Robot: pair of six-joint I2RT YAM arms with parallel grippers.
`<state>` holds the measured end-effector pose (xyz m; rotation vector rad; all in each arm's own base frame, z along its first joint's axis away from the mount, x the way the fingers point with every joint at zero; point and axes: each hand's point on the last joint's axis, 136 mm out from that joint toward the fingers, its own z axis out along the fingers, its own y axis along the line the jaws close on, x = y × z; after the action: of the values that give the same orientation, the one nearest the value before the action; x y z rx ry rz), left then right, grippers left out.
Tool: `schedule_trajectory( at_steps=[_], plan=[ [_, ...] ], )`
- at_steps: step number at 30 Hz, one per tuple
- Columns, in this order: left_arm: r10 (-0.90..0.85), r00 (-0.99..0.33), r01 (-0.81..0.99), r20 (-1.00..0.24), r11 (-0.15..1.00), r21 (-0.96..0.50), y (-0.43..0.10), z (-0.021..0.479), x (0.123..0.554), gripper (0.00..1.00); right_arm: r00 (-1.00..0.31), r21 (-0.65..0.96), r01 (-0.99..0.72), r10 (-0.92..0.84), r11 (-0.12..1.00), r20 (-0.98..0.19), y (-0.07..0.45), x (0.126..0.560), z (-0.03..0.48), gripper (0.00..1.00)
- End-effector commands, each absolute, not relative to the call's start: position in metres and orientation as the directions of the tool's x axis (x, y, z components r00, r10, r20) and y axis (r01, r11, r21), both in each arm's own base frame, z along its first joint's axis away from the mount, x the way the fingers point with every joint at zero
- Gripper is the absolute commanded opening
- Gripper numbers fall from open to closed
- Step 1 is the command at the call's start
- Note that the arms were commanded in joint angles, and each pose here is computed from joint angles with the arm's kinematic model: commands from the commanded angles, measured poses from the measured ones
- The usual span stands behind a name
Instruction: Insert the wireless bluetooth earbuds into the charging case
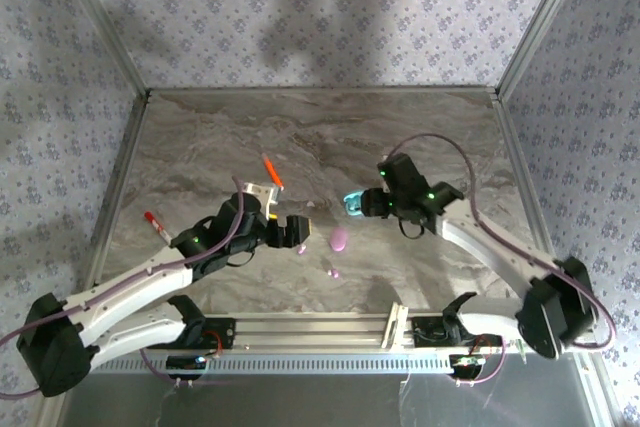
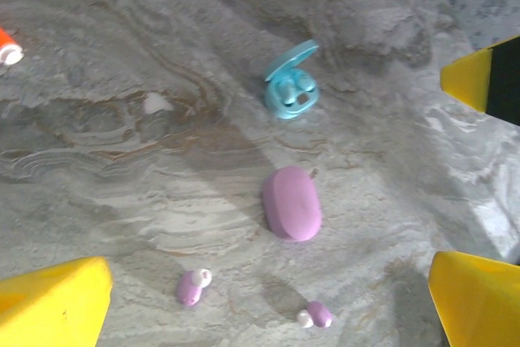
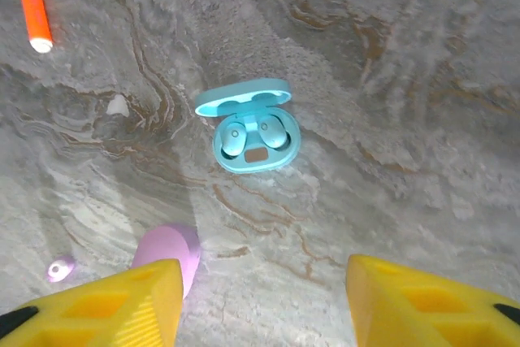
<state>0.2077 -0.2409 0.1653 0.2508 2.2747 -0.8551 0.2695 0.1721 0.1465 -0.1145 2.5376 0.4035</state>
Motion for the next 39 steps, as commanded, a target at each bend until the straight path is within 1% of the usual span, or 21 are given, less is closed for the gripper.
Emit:
schedule_trajectory(
  at_steps=[1, 3, 9, 17, 23, 29, 39],
  plan=[
    [-0.046, -0.7, 0.442, -0.713, 0.756, -0.482, -0.24, 0.173, 0.2, 1.0, -0.827, 0.352, -0.174, 0.058, 0.92, -0.56, 0.165, 0.253, 0.155, 0.63],
    [-0.044, -0.69, 0.457, -0.722, 0.748, -0.482, -0.24, 0.174, 0.193, 1.0, -0.82, 0.396, -0.185, 0.081, 0.899, -0.567, 0.159, 0.242, 0.159, 0.66],
    [-0.057, -0.703, 0.453, -0.709, 0.732, -0.508, -0.237, 0.168, 0.18, 1.0, -0.818, 0.501, -0.176, 0.157, 0.848, -0.553, 0.144, 0.216, 0.158, 0.68],
    [-0.051, -0.736, 0.426, -0.675, 0.74, -0.521, -0.238, 0.156, 0.177, 1.0, -0.834, 0.581, -0.133, 0.226, 0.803, -0.503, 0.135, 0.204, 0.148, 0.68],
    [-0.036, -0.745, 0.416, -0.666, 0.756, -0.506, -0.243, 0.155, 0.182, 1.0, -0.844, 0.601, -0.107, 0.247, 0.792, -0.476, 0.132, 0.207, 0.141, 0.68],
    [-0.009, -0.738, 0.432, -0.675, 0.761, -0.483, -0.26, 0.161, 0.196, 1.0, -0.862, 0.612, -0.092, 0.246, 0.785, -0.444, 0.132, 0.218, 0.134, 0.68],
    [0.033, -0.795, 0.417, -0.605, 0.755, -0.507, -0.292, 0.161, 0.245, 1.0, -0.883, 0.627, -0.073, 0.241, 0.776, -0.402, 0.134, 0.242, 0.113, 0.65]
  ],
)
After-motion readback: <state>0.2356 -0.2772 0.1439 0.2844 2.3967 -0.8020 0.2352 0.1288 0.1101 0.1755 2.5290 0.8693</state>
